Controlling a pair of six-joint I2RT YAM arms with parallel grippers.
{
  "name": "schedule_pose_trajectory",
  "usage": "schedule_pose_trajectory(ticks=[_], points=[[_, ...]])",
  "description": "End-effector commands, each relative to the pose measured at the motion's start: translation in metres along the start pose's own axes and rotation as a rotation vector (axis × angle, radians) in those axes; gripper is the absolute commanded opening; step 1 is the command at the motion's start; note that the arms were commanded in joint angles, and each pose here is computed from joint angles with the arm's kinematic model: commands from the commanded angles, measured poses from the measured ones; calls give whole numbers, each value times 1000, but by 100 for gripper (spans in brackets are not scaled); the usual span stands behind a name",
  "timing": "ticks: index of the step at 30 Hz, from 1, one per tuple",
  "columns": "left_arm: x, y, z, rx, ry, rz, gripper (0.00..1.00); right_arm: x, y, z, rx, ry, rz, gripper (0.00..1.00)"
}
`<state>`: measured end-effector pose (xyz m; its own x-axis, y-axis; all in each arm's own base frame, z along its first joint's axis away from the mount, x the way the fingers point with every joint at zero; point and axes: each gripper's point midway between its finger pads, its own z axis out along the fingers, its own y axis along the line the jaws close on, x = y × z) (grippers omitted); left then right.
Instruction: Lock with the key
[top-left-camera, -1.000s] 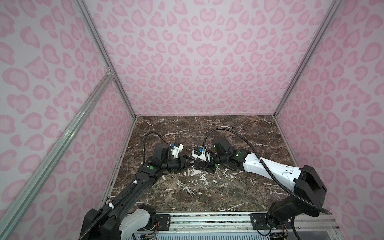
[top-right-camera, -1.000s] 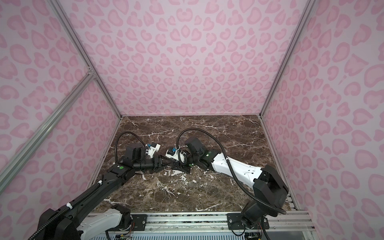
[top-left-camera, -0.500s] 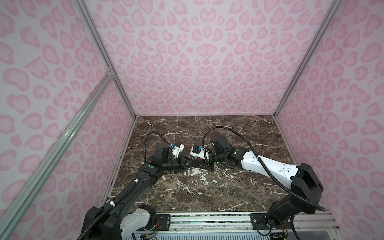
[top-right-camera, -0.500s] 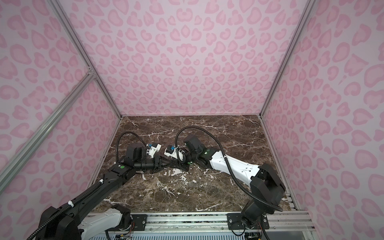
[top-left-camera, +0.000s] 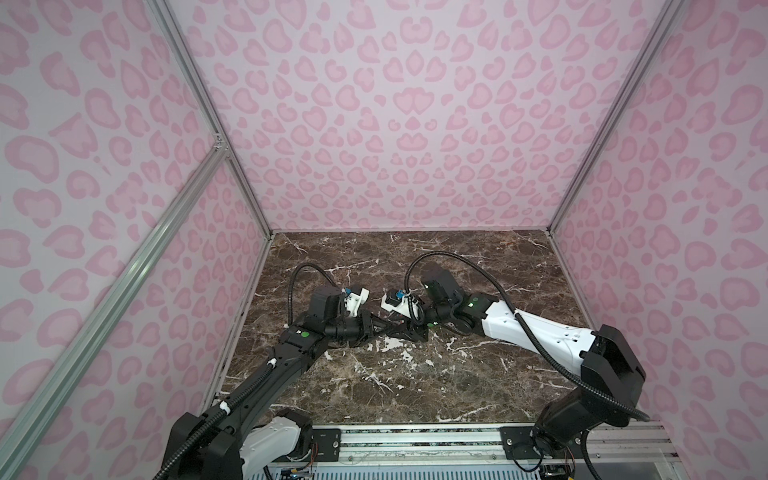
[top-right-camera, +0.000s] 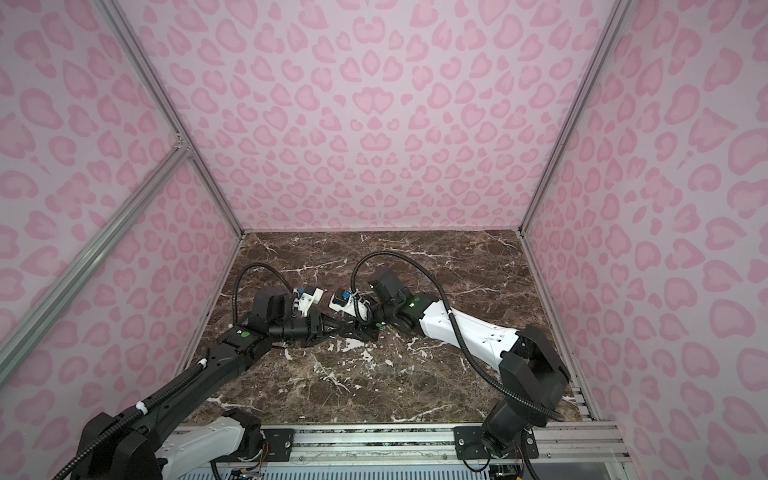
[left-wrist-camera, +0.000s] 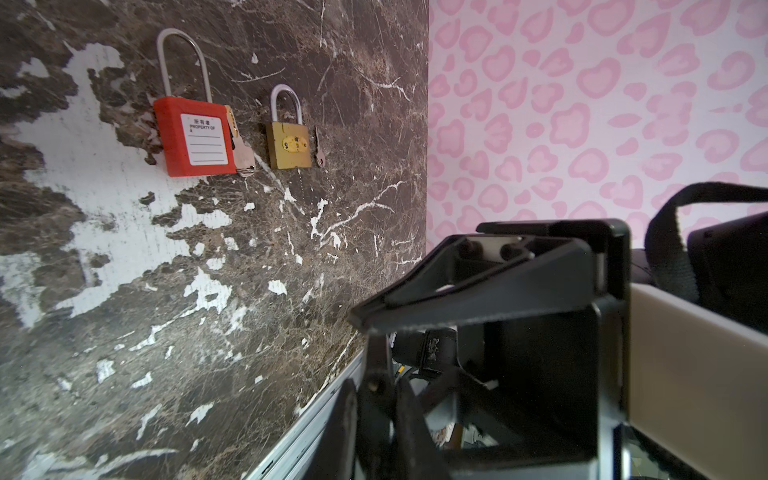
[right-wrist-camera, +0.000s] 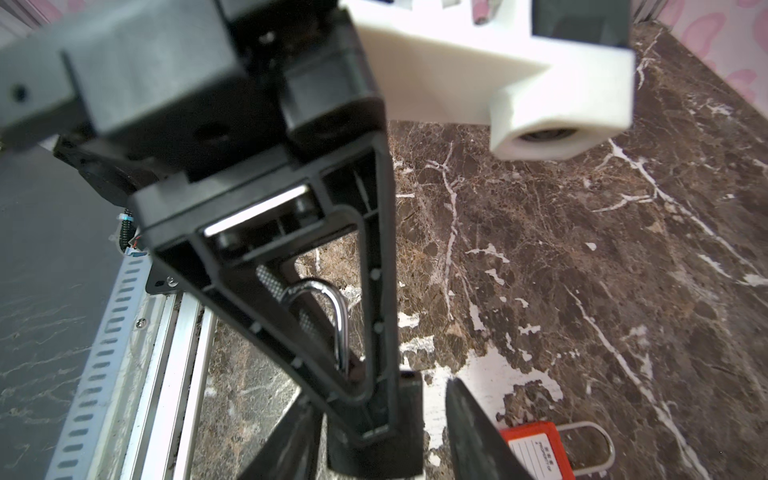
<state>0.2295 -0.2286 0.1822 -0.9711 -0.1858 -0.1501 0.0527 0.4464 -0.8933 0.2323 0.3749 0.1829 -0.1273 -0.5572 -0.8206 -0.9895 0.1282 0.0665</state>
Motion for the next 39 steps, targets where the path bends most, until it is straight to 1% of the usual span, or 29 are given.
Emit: schedule_pose_trajectory(ticks=[1, 4, 6, 8, 11, 13, 14, 16, 20, 22, 28, 30, 33, 35, 37, 39], points=[[-5, -13, -2, 36, -15, -1, 8, -3, -10, -7, 77, -39, -58, 53], [-8, -10, 1, 13, -7, -78, 7, 5, -15, -15, 144, -29, -102, 54], [-10, -13, 1, 17, -4, -97, 7, 9, -16, -22, 188, -37, -130, 54], [-13, -17, 0, 19, -2, -102, 8, 8, -14, -29, 241, -59, -190, 54], [-18, -20, 2, 20, -4, -115, 7, 14, -15, -37, 409, -77, -318, 54], [-22, -24, 3, 27, -8, -121, 6, 6, -13, -44, 517, -153, -430, 54], [-24, -26, 3, 30, -8, -119, 6, 7, -15, -47, 567, -162, -466, 54], [-25, -31, 3, 38, -4, -116, 6, 7, -17, -51, 631, -168, -517, 54], [-26, -40, -1, 58, 2, -106, 6, -3, -24, -62, 766, -177, -573, 52], [-25, -44, -3, 71, -5, -104, 6, -9, -25, -67, 834, -181, -637, 52], [-28, -69, -14, 122, -22, -70, 6, -22, -15, -69, 939, -164, -850, 51], [-30, -81, -19, 138, -29, -50, 6, -29, -12, -72, 983, -180, -900, 51], [-32, -97, -26, 164, -32, -23, 5, -38, -5, -73, 1012, -179, -981, 50], [-31, -103, -28, 176, -31, -12, 6, -44, -2, -75, 1038, -187, -1016, 49], [-31, -106, -29, 183, -27, -6, 5, -46, -3, -74, 1055, -170, -1040, 49], [-30, -106, -30, 185, -27, -4, 5, -50, -6, -76, 1091, -171, -1035, 48]])
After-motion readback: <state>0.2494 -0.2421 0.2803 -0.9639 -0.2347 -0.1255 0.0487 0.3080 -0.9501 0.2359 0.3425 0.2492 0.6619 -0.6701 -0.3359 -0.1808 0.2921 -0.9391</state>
